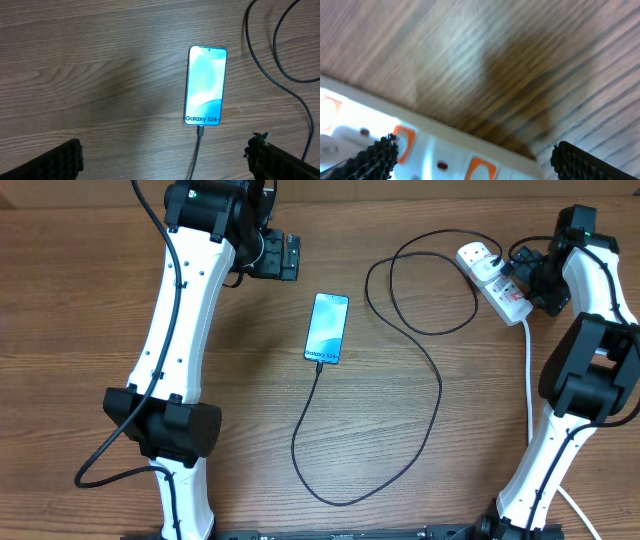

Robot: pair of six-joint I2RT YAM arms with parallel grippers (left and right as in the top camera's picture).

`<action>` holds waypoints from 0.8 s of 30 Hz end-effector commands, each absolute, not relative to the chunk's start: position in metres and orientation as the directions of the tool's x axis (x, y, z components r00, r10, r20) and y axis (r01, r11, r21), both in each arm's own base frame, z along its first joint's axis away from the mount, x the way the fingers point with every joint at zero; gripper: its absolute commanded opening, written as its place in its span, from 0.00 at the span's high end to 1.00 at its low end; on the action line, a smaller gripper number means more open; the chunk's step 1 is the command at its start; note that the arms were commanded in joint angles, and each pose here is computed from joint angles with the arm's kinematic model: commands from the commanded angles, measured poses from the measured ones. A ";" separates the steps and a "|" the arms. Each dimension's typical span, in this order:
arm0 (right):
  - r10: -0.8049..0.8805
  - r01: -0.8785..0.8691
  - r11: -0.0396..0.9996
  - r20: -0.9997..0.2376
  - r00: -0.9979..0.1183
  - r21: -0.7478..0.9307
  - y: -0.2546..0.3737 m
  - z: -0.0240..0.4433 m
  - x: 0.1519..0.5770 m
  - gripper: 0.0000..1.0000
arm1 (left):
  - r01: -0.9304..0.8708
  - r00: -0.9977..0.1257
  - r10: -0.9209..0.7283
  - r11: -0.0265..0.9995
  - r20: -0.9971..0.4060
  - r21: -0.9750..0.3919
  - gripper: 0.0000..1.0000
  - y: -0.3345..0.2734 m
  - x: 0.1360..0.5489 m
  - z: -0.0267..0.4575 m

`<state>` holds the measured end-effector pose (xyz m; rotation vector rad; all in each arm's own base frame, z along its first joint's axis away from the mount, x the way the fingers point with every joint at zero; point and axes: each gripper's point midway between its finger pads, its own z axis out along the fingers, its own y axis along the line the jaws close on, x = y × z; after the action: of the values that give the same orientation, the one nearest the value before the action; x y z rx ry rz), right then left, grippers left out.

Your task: Plug charger to phone and switch on socket

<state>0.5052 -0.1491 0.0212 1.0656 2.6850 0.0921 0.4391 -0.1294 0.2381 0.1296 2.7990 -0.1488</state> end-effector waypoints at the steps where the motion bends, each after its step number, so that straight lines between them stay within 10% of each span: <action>1: 0.653 0.641 0.757 -0.123 -0.747 0.129 -0.133 -0.010 0.494 0.00 | 0.084 -0.943 0.052 0.993 -0.327 -0.083 0.00 -0.127 0.441 0.235; 24: 0.698 0.667 0.714 -0.306 -0.648 0.215 -0.180 0.093 0.517 0.00 | 0.084 -0.943 0.052 0.993 -0.327 -0.083 0.00 -0.127 0.441 0.235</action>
<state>0.5113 -0.1679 0.0536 1.0782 2.6381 0.1164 0.4390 -0.1293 0.2380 0.1296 2.7994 -0.1487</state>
